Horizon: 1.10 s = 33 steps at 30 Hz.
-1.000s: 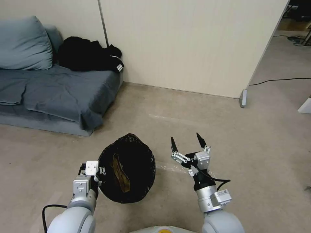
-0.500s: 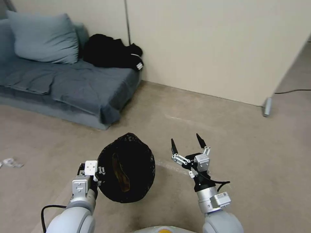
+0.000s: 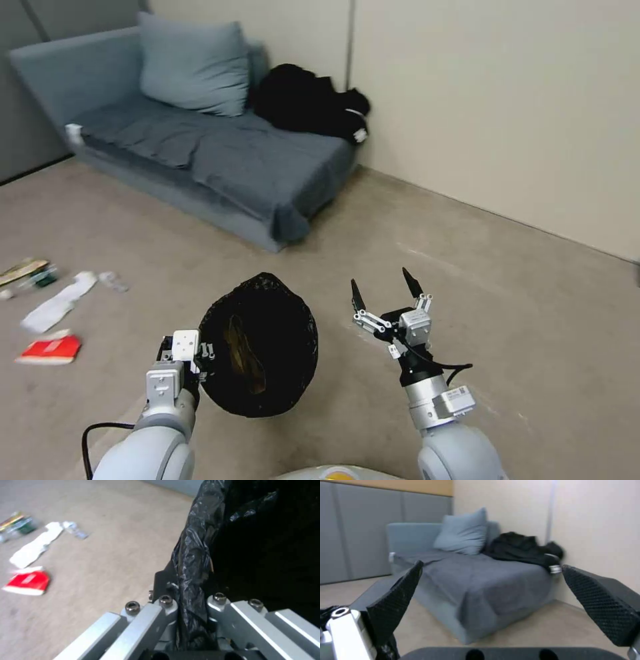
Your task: Pick up the trash bin, then pick up the garbage from the floor and place it into the trash bin.
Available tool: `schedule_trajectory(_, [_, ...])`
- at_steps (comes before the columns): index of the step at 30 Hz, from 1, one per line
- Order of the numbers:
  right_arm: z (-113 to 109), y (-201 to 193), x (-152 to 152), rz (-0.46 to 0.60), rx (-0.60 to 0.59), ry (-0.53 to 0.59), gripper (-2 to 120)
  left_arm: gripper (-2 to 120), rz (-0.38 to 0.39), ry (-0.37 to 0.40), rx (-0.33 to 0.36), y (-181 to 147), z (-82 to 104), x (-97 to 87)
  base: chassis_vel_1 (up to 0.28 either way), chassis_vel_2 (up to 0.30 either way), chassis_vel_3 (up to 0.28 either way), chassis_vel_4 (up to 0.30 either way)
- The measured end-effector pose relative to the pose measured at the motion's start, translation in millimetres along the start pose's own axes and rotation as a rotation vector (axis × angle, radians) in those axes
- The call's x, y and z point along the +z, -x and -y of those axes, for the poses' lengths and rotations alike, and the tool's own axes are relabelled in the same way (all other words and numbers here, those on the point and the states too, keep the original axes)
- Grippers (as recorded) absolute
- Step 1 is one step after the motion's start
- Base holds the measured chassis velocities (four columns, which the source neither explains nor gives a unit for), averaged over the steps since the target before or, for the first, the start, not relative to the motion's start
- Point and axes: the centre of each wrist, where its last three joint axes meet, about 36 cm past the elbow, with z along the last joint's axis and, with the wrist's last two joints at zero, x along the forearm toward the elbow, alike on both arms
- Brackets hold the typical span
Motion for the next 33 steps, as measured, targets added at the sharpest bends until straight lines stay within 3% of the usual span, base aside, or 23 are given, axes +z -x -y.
schedule_trajectory(33, [1.3,0.8,2.3,-0.005,-0.036,-0.006,100,3,-0.011,0.006,0.0,0.5,1.6,3.2,0.121,0.126,0.123,0.125])
